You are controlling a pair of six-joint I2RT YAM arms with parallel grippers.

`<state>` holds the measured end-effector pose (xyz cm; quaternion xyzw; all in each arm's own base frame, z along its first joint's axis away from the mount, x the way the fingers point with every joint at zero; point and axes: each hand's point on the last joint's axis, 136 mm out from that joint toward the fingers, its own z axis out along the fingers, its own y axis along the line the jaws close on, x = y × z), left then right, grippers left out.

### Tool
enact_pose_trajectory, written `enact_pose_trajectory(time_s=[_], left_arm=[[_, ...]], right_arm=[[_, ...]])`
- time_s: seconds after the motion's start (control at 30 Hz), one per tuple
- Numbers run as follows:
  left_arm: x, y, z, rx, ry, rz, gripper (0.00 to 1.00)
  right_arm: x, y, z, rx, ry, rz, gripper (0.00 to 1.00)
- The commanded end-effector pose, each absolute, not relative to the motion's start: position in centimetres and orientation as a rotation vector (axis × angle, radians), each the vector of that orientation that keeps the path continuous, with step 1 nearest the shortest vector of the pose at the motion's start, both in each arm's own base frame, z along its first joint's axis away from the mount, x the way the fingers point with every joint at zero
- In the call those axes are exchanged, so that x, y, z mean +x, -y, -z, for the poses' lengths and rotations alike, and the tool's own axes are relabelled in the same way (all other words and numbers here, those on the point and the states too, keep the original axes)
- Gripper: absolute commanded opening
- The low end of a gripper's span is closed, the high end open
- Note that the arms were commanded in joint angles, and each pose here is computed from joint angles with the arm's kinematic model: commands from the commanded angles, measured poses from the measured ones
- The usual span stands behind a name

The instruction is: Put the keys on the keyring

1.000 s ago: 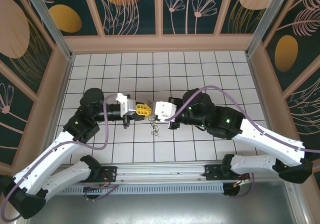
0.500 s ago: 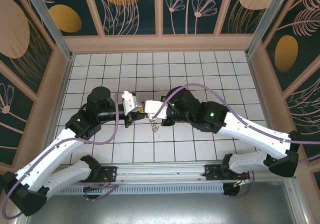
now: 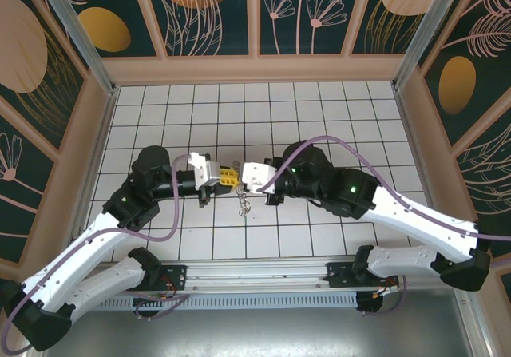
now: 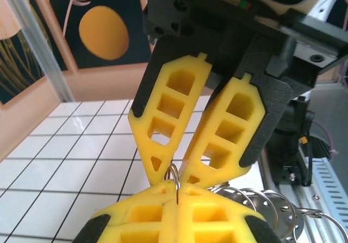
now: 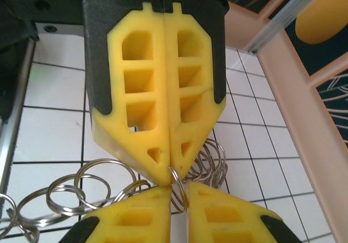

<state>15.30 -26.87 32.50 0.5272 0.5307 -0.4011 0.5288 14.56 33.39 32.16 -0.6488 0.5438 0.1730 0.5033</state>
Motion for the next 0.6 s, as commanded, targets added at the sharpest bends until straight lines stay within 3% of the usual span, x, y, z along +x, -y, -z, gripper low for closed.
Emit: enact_pose_trajectory(time_s=[0.0, 0.27, 0.47, 0.57], left_arm=[[12.3, 26.9, -37.1, 1.287, -1.007, 1.035, 0.0], [10.4, 26.0, -39.5, 1.272, -0.911, 1.075, 0.0], [9.8, 25.9, -39.9, 1.279, -0.889, 1.112, 0.0], [10.2, 26.1, -39.4, 1.282, -0.915, 1.099, 0.0]], right_arm=[[13.5, -34.5, -33.4, -1.542, -1.227, -0.531, 0.14], [12.8, -34.4, -34.3, -1.536, -1.166, -0.57, 0.11], [12.1, -34.0, -35.9, -1.506, -1.093, -0.6, 0.0], [12.2, -33.8, -36.3, -1.495, -1.086, -0.595, 0.0]])
